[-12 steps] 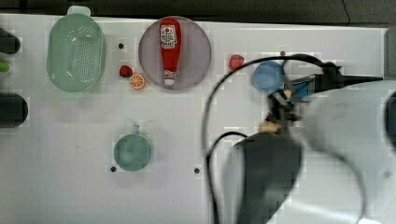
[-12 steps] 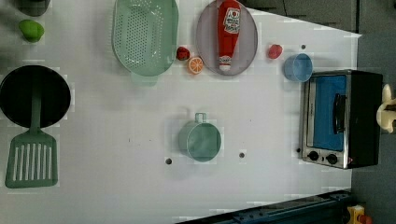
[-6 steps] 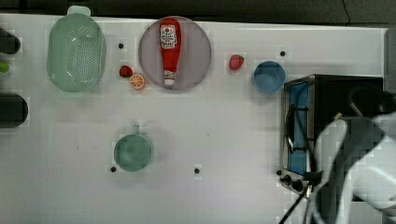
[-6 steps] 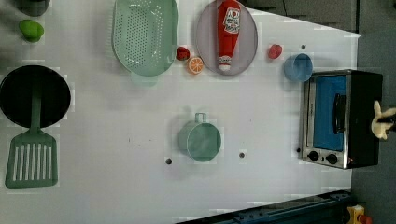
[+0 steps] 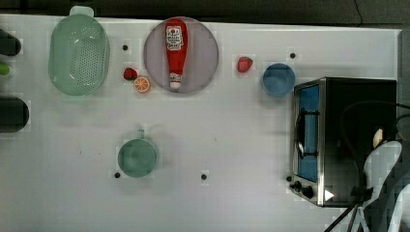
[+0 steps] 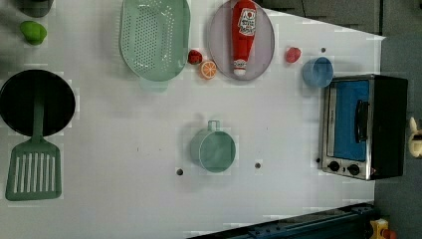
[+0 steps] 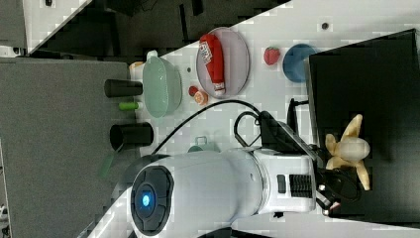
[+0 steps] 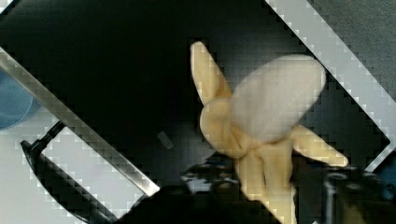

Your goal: Pick banana from table and place on oven.

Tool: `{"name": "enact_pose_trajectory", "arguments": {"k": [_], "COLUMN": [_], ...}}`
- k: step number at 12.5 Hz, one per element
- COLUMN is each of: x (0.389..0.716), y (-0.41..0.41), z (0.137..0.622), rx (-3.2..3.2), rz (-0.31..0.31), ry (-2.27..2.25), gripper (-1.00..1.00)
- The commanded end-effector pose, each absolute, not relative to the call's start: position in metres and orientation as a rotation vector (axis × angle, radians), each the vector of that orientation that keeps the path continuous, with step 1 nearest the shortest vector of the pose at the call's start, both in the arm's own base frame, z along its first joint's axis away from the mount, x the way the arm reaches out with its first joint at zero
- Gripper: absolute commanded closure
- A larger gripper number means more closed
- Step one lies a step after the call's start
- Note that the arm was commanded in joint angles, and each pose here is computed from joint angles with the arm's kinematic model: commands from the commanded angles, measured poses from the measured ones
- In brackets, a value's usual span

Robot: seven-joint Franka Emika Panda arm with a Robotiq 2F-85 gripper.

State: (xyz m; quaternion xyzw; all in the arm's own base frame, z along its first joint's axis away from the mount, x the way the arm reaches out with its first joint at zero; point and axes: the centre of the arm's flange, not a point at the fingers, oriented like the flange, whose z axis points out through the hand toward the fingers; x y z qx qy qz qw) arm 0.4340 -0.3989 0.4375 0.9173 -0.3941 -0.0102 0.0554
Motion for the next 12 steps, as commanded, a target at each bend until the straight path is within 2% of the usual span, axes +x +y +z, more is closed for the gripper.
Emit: {"name": "enact_pose_trajectory", "arguments": {"k": [1, 3, 4, 7, 10, 12], "x": [0.470, 0.474, 0.478, 0.491, 0.499, 0.498], "y": [-0.365, -0.360, -0.355, -0.316, -0.230, -0.161], "z": [0.457, 0.462, 0.470, 0.507, 0.550, 0.583], "rx": [2.874, 2.882, 2.888, 2.935, 2.911, 2.878], "rz": [0.040, 0.054, 0.073, 0.079, -0.002, -0.010], "ry": [-1.002, -0.984, -0.966, -0.939, -1.204, -1.319], "gripper": [-0.54, -0.98, -1.00, -1.00, -1.00, -1.00]}}
